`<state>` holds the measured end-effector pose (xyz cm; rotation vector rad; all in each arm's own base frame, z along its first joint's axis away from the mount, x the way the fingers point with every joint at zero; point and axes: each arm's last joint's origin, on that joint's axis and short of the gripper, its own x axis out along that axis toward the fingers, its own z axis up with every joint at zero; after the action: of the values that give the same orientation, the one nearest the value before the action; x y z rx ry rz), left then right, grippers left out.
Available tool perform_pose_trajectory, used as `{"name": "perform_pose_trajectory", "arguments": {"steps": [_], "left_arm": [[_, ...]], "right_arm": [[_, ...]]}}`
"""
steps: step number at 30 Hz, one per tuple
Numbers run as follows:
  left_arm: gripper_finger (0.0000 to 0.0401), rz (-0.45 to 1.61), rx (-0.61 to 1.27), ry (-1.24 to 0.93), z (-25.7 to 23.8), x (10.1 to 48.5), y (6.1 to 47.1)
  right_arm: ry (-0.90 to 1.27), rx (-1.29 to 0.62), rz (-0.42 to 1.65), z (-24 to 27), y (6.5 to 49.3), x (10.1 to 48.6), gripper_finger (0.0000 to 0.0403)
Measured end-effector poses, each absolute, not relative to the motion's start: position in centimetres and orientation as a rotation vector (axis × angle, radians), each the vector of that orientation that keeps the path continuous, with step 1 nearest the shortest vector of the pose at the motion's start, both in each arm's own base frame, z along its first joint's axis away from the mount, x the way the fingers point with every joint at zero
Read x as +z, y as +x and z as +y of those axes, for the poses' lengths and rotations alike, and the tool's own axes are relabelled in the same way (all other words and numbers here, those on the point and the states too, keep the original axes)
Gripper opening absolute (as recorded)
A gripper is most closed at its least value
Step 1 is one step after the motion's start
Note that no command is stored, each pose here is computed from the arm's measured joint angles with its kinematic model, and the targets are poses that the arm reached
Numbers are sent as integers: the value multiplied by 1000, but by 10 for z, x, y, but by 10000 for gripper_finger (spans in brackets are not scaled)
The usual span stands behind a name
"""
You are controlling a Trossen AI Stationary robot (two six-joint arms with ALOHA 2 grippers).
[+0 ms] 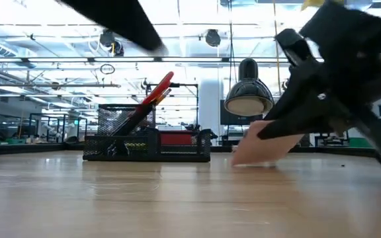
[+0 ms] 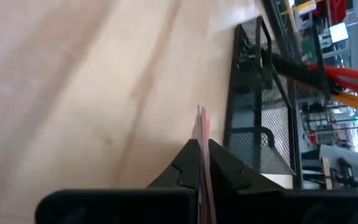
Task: Pick and place office supplies into organizer
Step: Put the pink sticky note into the black desk organizer
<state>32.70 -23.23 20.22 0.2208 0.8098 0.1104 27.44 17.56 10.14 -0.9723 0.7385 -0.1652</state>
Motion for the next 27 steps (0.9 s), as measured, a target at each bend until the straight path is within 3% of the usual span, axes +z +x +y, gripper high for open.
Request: {"name": "perform_pose_trajectory", "arguments": {"steps": [10,20,27], "left_arm": [[35,701,201,249,-275,220,262],[35,711,202,215,-286,214,244],[35,704,181,229,-292,214,237]], "right_arm": [[-999,-280,732,147,323,138,2],[-1077,-388,728,121,358,172,1],[-988,-377,720,92,371,173,1]]}}
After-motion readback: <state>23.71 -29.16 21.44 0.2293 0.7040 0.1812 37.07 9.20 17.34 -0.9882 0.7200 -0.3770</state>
